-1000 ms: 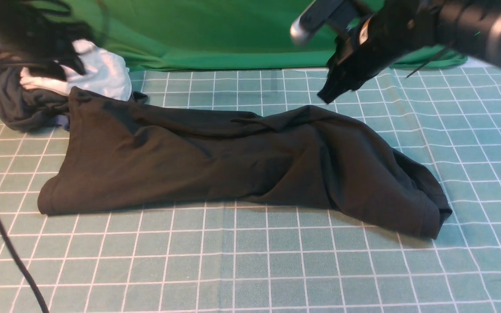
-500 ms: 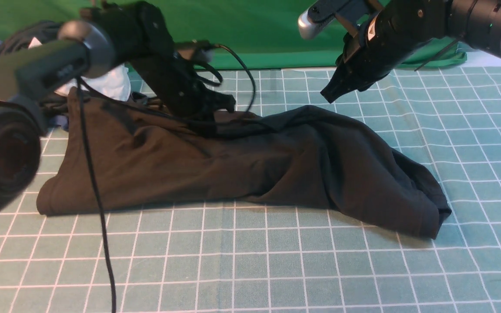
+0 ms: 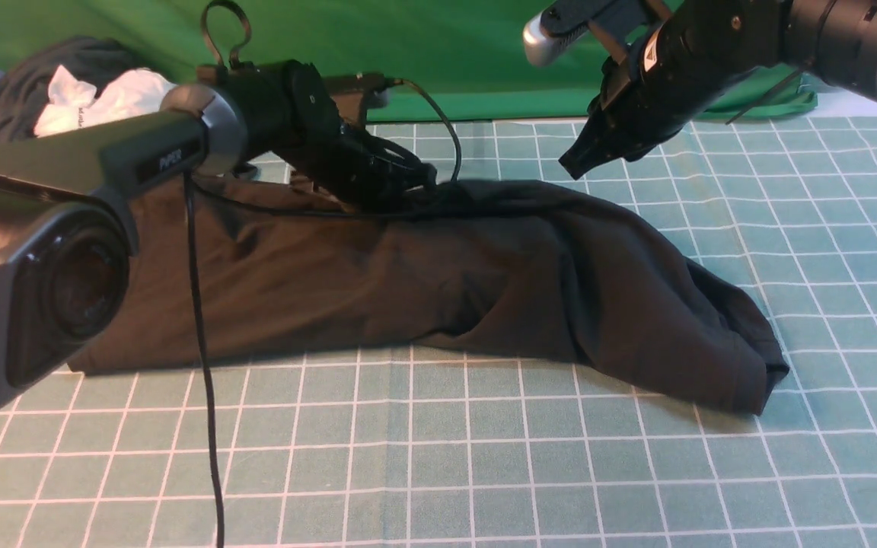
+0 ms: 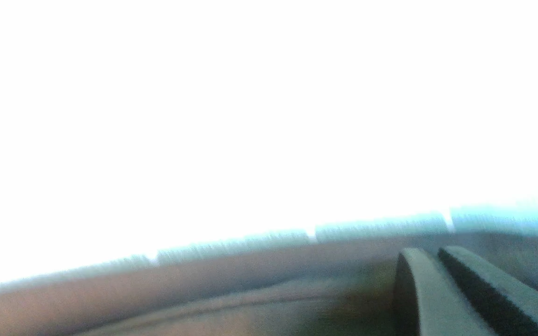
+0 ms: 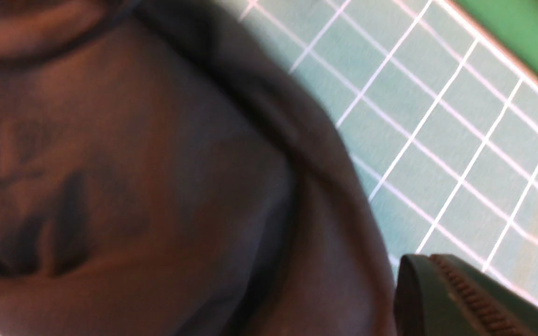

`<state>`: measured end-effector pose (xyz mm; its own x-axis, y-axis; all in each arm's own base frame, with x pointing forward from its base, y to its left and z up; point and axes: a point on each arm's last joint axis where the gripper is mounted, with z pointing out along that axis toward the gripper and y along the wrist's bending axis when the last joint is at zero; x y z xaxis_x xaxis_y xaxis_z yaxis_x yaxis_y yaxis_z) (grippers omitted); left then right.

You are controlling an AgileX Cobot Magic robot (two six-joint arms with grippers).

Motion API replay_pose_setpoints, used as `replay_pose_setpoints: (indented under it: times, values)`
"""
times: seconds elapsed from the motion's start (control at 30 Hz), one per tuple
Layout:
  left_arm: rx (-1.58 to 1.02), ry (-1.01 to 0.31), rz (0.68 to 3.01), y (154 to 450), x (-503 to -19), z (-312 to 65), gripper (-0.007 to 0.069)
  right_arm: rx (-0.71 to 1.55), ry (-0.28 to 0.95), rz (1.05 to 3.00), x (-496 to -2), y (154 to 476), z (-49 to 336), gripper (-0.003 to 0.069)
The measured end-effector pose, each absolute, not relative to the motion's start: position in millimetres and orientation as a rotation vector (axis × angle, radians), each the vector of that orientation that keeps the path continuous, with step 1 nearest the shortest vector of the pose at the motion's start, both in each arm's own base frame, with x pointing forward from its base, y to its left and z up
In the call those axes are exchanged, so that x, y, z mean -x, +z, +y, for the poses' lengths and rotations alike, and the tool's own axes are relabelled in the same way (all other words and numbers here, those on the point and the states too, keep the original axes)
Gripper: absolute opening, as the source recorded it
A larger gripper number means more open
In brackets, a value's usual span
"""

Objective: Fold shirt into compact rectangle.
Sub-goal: 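Fold the black garment in half by bringing its near edge over to the far edge, then pull the folded dark garment lengthwise by its ends to straighten it flat on the table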

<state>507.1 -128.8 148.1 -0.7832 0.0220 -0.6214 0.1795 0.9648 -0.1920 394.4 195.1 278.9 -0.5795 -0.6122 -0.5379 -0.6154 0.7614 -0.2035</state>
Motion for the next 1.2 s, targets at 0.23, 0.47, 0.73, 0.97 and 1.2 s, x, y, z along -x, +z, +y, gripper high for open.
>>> replay_pose_setpoints:
  times: [0.23, 0.47, 0.73, 0.97, 1.2]
  values:
    - [-0.1, -0.315, 2.456, 182, -514, -114, 0.0007, 0.94, -0.006, 2.429, -389, 275, 192, 0.0012]
    - [-0.263, -0.147, 2.531, 266, -482, -98, 0.0007, 0.932, -0.037, 2.578, -377, 285, 168, 0.0012]
    - [-0.288, -0.068, 2.67, 278, -419, -78, 0.0007, 0.587, 0.137, 2.878, -367, 274, 90, 0.0012]
    - [-0.252, -0.081, 2.735, 226, -375, -68, 0.0007, 0.429, 0.213, 2.957, -354, 226, 74, 0.0131]
    - [-0.082, -0.145, 2.854, 176, -378, -53, 0.0007, 0.374, 0.242, 2.908, -365, 197, 77, 0.041]
